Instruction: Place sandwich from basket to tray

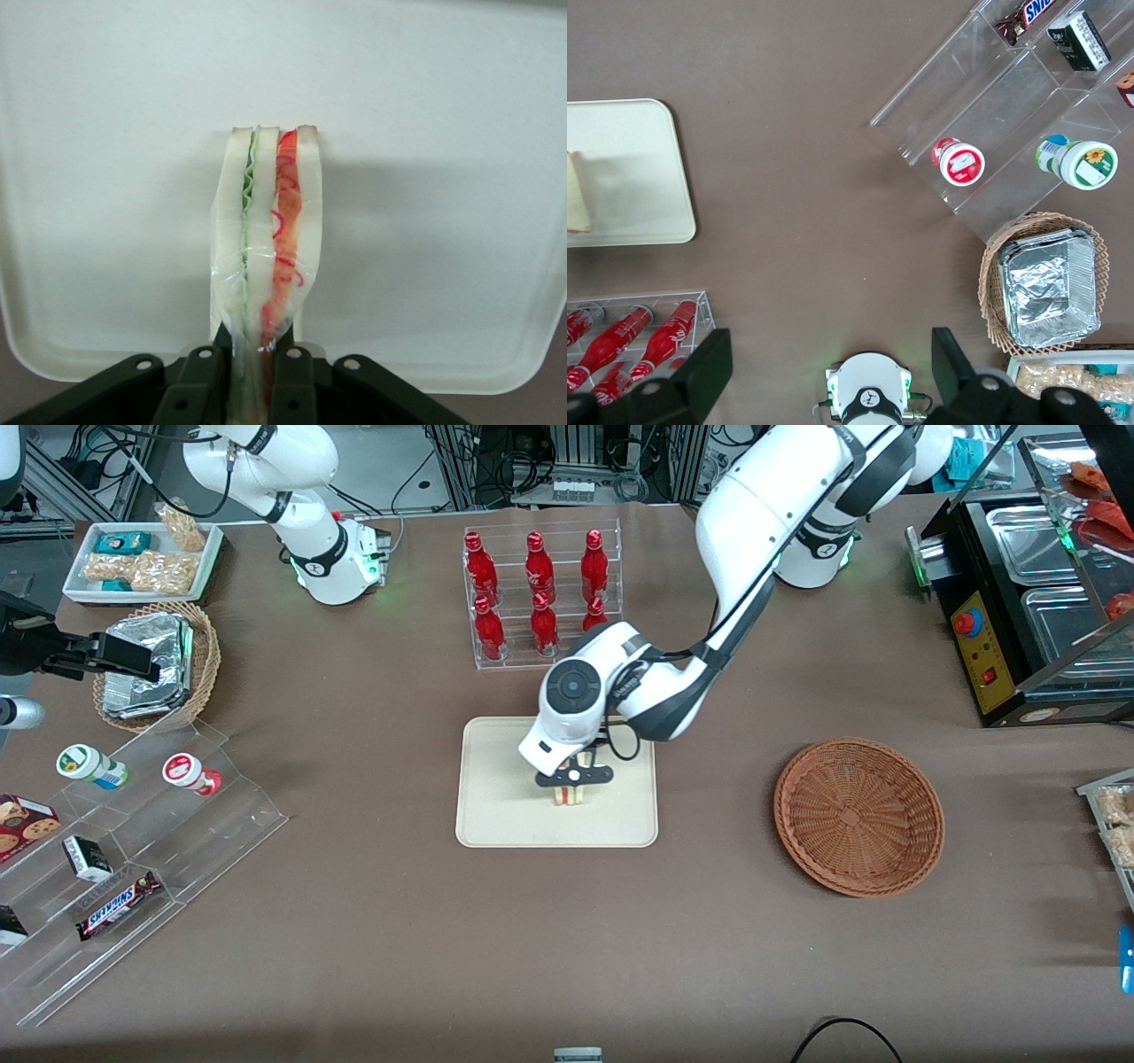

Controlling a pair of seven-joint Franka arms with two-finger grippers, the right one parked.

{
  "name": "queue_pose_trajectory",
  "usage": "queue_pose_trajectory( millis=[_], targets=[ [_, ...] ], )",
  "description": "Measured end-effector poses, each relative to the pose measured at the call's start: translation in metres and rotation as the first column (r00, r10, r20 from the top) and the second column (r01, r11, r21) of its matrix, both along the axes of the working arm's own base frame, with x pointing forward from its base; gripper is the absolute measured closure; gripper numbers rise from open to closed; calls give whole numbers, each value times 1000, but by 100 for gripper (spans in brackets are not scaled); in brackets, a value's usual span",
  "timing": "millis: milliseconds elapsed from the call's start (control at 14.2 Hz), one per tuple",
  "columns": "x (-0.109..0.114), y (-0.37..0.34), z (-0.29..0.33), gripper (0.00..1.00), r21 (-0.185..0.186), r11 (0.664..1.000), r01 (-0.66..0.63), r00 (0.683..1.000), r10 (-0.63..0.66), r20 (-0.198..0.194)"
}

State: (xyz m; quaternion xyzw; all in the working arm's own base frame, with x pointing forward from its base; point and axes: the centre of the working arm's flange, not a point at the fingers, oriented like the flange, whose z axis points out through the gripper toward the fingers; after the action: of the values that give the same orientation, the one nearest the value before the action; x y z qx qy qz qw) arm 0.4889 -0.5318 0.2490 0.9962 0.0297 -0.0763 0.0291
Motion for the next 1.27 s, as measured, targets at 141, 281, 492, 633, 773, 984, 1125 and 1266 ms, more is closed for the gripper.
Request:
queue_pose_trajectory(
  millis=[141, 281, 492, 633, 773, 984, 1125, 1266],
  targets=[
    [-3, -6, -3, 70, -1, 1000, 4, 1000, -4, -1],
    [-1, -5, -6, 51, 7, 1000, -6, 1000, 6, -4],
    [14, 3, 3, 22, 16, 999, -32, 999, 32, 13],
    [33, 18, 30, 1, 30, 998, -59, 998, 58, 38],
    [53, 46, 79, 0, 53, 994, -101, 994, 98, 55],
    [83, 135, 175, 0, 117, 975, -189, 982, 186, 36],
    [82, 193, 232, 0, 175, 962, -208, 977, 212, -2],
    [75, 247, 280, 0, 210, 954, -214, 974, 225, -30]
  ],
)
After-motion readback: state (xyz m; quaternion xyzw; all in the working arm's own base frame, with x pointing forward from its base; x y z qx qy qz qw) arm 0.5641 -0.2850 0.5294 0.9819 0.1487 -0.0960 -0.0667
